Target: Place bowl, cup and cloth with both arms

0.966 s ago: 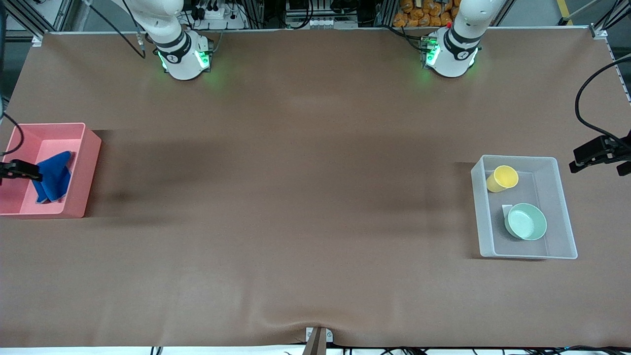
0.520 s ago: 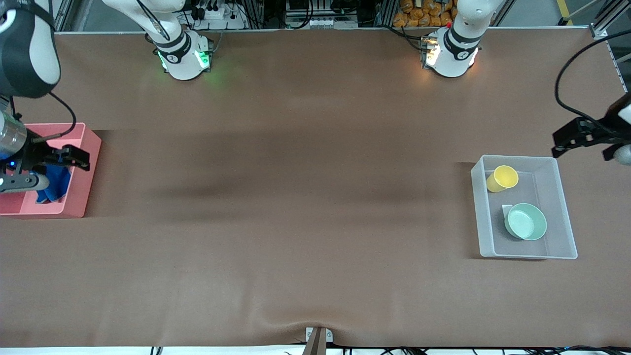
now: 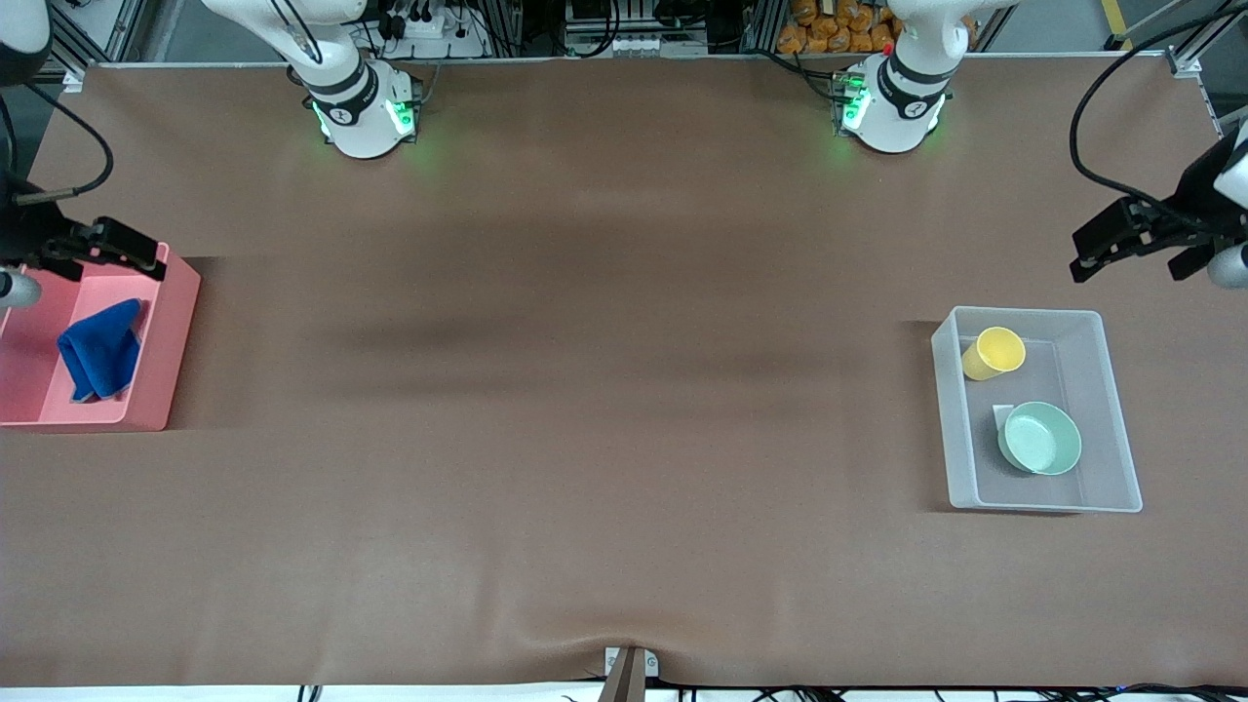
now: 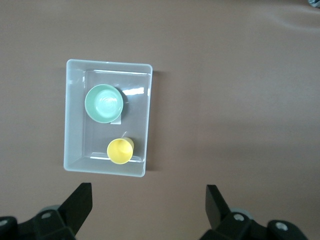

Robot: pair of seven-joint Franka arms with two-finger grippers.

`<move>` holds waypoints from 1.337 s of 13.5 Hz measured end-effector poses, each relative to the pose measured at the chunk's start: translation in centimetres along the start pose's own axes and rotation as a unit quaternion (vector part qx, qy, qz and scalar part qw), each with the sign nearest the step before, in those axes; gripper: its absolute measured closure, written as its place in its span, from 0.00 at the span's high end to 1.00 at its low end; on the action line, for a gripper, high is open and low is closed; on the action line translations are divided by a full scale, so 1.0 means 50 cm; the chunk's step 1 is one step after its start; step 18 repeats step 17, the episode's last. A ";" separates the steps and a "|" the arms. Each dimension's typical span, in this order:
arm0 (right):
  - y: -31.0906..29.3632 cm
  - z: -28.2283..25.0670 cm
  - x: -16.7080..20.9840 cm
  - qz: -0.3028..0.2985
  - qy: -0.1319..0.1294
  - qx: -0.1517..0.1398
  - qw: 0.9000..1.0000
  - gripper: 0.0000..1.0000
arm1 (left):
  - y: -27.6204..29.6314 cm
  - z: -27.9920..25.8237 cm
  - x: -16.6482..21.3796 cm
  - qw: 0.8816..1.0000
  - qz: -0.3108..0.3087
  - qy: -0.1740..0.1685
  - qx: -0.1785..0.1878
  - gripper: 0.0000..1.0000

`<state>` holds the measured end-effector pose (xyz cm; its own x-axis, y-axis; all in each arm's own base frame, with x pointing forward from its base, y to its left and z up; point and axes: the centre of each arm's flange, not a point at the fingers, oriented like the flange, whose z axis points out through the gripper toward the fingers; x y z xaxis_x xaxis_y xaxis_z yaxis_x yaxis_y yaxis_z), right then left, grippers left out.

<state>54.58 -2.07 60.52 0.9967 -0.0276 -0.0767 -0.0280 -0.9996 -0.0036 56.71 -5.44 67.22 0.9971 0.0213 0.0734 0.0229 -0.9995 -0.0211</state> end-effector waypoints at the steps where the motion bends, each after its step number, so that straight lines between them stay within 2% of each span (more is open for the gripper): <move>1: -0.003 -0.006 -0.011 0.003 -0.007 0.000 1.000 1.00 | -0.002 0.000 -0.010 1.000 -0.002 -0.002 0.003 1.00; 5: 0.020 -0.022 -0.048 0.017 -0.033 0.001 0.999 1.00 | -0.016 0.004 -0.027 1.000 -0.009 -0.007 0.008 1.00; 8: 0.057 -0.031 -0.053 0.022 -0.030 0.006 0.999 1.00 | -0.024 -0.006 -0.032 1.000 -0.005 -0.003 0.008 1.00; 13: 0.037 -0.039 -0.052 0.010 -0.025 0.006 1.000 1.00 | -0.012 -0.005 -0.041 1.000 0.009 -0.011 0.009 1.00; 18: 0.043 -0.060 -0.048 0.013 -0.005 0.005 1.000 1.00 | -0.040 -0.006 -0.038 1.000 -0.002 -0.011 0.010 1.00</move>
